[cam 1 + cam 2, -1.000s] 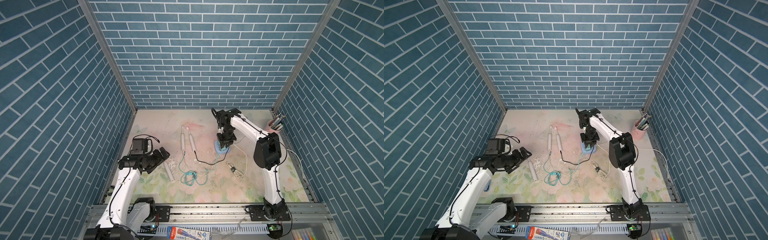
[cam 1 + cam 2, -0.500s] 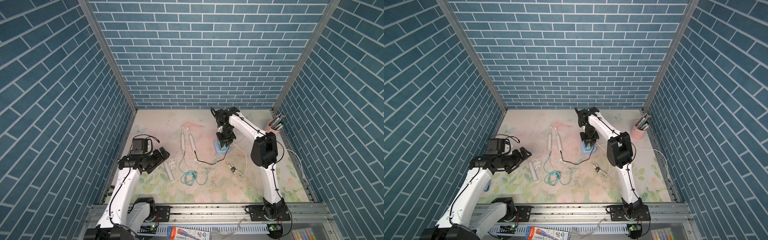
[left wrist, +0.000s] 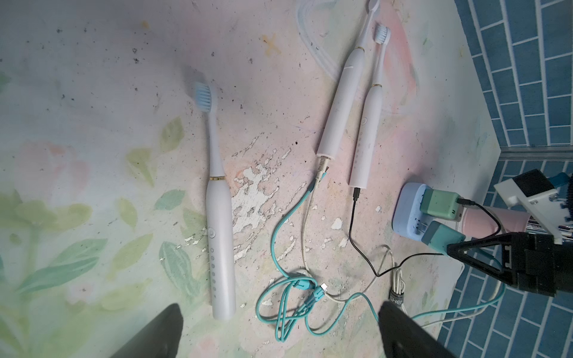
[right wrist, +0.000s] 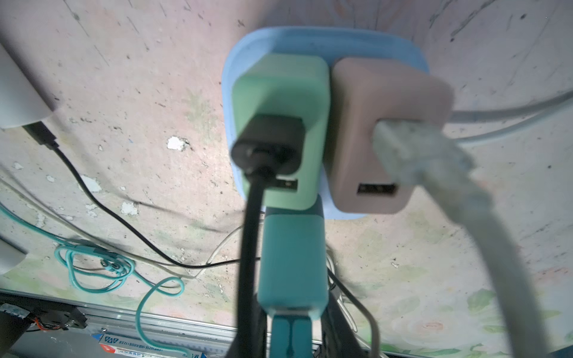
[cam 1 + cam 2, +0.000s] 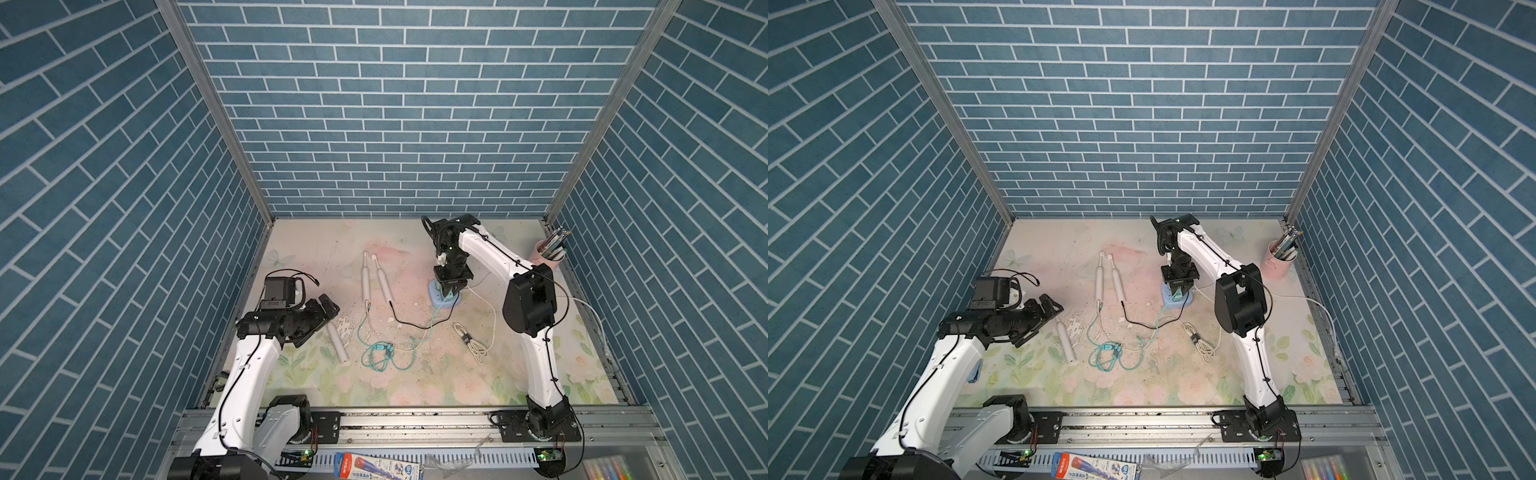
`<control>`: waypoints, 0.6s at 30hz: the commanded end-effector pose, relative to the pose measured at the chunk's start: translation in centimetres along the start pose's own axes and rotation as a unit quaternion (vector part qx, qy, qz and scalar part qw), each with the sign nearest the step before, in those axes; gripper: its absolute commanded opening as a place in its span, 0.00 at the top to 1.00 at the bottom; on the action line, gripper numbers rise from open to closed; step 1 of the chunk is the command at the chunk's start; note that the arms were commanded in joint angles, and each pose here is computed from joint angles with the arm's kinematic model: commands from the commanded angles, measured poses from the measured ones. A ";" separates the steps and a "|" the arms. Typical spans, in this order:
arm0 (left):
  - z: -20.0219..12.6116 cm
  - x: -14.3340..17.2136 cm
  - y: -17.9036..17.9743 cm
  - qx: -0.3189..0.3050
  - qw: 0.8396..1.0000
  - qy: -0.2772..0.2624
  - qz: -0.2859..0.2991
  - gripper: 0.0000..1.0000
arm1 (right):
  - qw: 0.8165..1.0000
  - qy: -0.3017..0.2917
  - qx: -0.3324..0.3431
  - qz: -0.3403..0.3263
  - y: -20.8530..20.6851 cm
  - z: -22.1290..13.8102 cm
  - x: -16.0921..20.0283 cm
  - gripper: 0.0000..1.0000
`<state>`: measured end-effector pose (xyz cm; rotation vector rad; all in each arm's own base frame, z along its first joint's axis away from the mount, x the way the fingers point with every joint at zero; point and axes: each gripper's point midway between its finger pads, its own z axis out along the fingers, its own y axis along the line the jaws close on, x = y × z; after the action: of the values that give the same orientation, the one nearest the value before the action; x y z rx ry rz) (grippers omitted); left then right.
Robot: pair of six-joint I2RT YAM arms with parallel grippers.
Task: Charge the electric toothbrush
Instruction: Insert the plug into the socket.
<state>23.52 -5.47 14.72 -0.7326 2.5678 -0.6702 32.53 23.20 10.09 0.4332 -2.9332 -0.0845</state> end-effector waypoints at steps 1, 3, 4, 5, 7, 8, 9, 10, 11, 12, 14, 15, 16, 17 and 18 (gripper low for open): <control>0.1 0.2 0.4 -0.005 1.000 0.003 0.001 0.00 | 1.000 0.027 0.011 0.001 -0.4 2.0 0.1 1.00; 0.1 0.2 0.4 -0.004 1.000 0.004 0.001 0.00 | 1.000 0.027 0.012 0.005 -0.5 2.2 0.0 1.00; 0.1 0.2 0.4 -0.004 1.000 0.003 0.001 0.00 | 1.000 0.024 0.011 0.007 -0.5 2.2 -0.1 1.00; 0.1 0.2 0.5 -0.005 1.000 0.004 0.000 0.00 | 1.000 0.020 0.011 0.008 -0.4 2.1 -0.3 1.00; 0.1 0.2 0.5 -0.006 1.000 0.004 0.000 0.01 | 1.000 0.009 0.013 0.013 -0.5 1.7 -0.7 1.00; 0.1 0.2 0.5 -0.005 1.000 0.004 0.000 0.00 | 1.000 0.003 0.008 0.014 -0.3 1.4 -1.0 1.00; 0.2 0.3 0.5 -0.005 1.000 0.005 0.000 0.00 | 1.000 -0.002 0.000 0.014 0.1 1.2 -1.2 1.00; 0.2 0.3 0.5 -0.005 1.000 0.005 0.000 0.00 | 1.000 -0.004 -0.005 0.016 0.3 1.1 -1.4 1.00; 0.2 0.3 0.5 -0.006 1.000 0.006 -0.001 0.00 | 1.000 -0.009 -0.009 0.018 0.4 0.8 -1.6 1.00; 0.2 0.3 0.5 -0.006 1.000 0.005 0.000 0.00 | 1.000 -0.011 -0.010 0.019 0.5 0.8 -1.8 1.00; 0.2 0.3 0.5 -0.006 1.000 0.006 0.000 0.00 | 1.000 -0.007 -0.014 0.020 0.6 0.9 -2.0 1.00; 0.2 0.3 0.5 -0.006 1.000 0.006 -0.001 0.01 | 1.000 -0.004 -0.016 0.020 0.7 1.0 -2.0 1.00; 0.2 0.2 0.5 -0.005 1.000 0.005 0.000 0.00 | 1.000 -0.002 -0.017 0.020 0.8 1.1 -2.0 1.00; 0.2 0.3 0.5 -0.006 1.000 0.006 0.000 0.00 | 1.000 -0.001 -0.014 0.021 0.7 1.3 -2.0 1.00; 0.2 0.3 0.5 -0.006 1.000 0.007 0.000 0.00 | 1.000 0.000 -0.009 0.022 0.5 1.3 -2.0 1.00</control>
<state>23.53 -5.47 14.71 -0.7328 2.5682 -0.6701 33.49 24.02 9.83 0.4039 -2.9457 -0.1073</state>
